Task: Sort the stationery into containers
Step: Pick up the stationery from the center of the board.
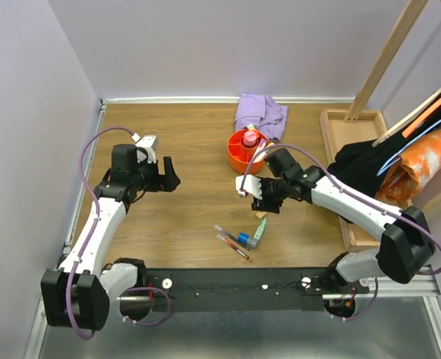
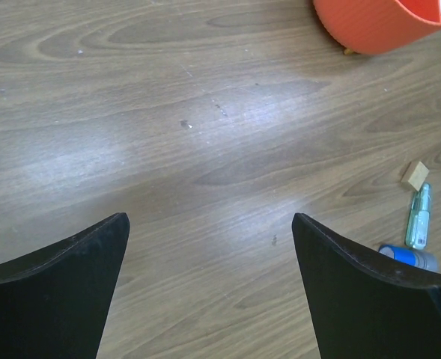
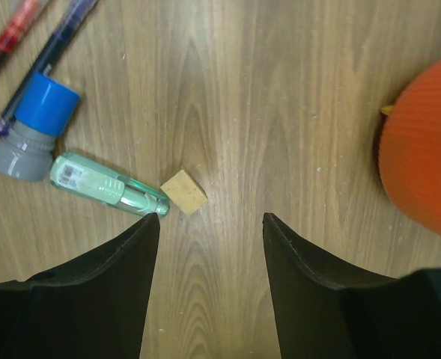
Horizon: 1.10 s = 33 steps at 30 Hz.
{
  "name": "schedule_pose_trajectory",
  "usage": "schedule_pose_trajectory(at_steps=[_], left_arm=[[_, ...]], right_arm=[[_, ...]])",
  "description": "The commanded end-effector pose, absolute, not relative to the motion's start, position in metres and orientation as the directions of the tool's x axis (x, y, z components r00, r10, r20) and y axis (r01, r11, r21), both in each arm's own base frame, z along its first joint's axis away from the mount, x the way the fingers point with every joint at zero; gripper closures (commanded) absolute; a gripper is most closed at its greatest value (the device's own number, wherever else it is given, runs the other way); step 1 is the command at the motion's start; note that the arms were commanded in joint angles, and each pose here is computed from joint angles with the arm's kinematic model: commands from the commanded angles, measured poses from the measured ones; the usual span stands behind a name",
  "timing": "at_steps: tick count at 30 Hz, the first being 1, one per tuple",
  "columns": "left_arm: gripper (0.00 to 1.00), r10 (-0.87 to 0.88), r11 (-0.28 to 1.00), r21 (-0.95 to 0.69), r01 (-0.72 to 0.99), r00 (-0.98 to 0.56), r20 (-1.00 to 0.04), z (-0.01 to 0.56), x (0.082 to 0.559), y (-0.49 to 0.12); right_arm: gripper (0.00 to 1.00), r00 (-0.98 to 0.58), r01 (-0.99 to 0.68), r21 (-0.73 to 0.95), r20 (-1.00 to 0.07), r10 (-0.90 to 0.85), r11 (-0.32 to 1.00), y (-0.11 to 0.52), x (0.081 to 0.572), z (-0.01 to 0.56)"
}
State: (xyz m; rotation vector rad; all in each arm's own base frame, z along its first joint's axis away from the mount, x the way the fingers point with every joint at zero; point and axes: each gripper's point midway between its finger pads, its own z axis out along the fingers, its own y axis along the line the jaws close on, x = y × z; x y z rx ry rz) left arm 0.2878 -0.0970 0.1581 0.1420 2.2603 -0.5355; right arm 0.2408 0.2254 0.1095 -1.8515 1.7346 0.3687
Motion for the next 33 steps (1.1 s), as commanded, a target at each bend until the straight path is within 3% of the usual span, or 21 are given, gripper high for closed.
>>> schedule_pose_trajectory(at_steps=[1,10,15,28,33], left_arm=[[0.01,-0.104,0.901,-0.353,0.253,-0.663,-0.741,0.168,0.290,-0.090],[0.01,-0.140,0.912,-0.360,0.197,-0.675,-0.725,0.163,0.295,-0.076],[0.01,-0.141,0.915,-0.358,0.186,-0.684,-0.716,0.159,0.296,-0.074],[0.01,-0.147,0.913,-0.366,0.178,-0.694,-0.705,0.152,0.301,-0.074],[0.01,-0.146,0.913,-0.366,0.178,-0.698,-0.702,0.152,0.302,-0.075]], right_arm=[[0.36,0.322,-0.937,-0.278,-0.449,-0.834,-0.212,0.220,0.239,0.081],[0.36,0.378,-0.922,-0.255,-0.422,-0.824,-0.292,0.231,0.238,0.045],[0.43,0.381,-0.922,-0.233,-0.408,-0.830,-0.309,0.231,0.240,0.031],[0.46,0.388,-0.921,-0.116,-0.351,-0.852,-0.372,0.214,0.224,0.006],[0.58,0.355,-0.933,-0.065,-0.336,-0.873,-0.354,0.212,0.222,-0.002]])
